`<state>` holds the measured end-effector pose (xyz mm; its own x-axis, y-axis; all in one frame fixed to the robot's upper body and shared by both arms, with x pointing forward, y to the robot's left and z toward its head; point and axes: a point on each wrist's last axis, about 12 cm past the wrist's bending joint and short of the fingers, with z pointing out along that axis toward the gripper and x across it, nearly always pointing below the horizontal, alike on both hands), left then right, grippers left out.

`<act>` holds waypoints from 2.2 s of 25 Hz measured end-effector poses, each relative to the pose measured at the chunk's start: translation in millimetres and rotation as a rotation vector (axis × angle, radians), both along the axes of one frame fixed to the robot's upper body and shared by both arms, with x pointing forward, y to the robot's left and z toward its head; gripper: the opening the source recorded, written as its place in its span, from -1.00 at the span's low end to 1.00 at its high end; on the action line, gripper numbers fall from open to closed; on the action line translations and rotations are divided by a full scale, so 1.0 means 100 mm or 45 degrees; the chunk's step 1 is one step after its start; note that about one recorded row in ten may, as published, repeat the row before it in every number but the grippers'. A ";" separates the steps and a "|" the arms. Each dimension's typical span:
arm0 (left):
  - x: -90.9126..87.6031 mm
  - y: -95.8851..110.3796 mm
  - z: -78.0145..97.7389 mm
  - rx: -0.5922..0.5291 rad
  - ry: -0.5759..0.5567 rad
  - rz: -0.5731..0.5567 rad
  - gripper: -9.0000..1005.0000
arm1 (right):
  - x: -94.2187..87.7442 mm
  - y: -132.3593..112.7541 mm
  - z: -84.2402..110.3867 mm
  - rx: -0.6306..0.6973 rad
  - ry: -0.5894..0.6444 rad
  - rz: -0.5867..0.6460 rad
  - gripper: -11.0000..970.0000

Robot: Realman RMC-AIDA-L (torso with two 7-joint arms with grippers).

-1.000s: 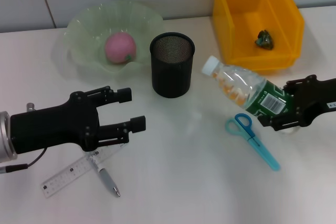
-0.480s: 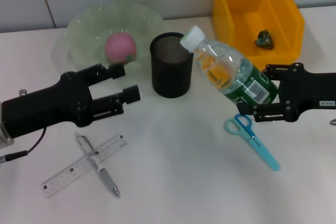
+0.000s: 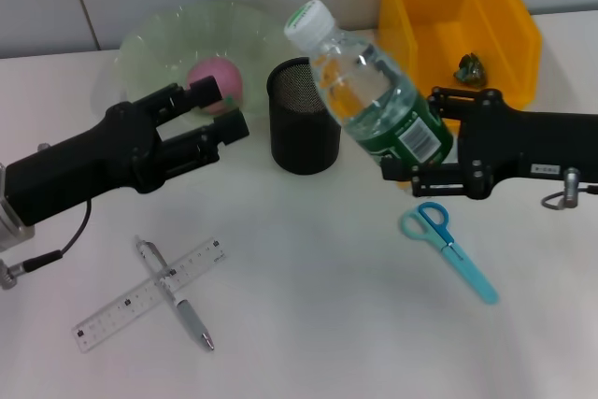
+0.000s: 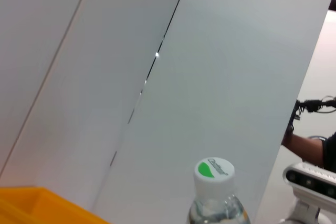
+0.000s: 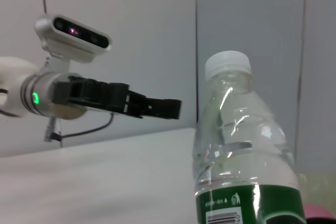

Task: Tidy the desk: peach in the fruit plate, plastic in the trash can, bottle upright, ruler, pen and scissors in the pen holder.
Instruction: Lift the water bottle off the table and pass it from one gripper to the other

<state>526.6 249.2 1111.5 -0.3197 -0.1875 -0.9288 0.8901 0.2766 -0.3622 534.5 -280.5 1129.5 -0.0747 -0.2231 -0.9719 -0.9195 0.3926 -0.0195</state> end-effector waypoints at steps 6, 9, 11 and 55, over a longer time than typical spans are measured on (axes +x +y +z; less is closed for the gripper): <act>0.02 -0.02 0.01 -0.075 -0.005 0.035 0.56 | 0.04 0.14 0.00 0.100 -0.026 0.069 0.59; 0.01 -0.01 0.01 -0.144 -0.019 0.070 0.56 | 0.05 0.18 -0.02 0.118 -0.023 0.086 0.59; 0.01 -0.03 0.01 -0.163 -0.029 0.062 0.56 | 0.06 0.24 -0.05 0.144 -0.018 0.112 0.59; -0.01 -0.16 0.08 -0.279 -0.130 -0.007 0.55 | 0.10 0.71 -0.25 0.297 0.059 0.275 0.60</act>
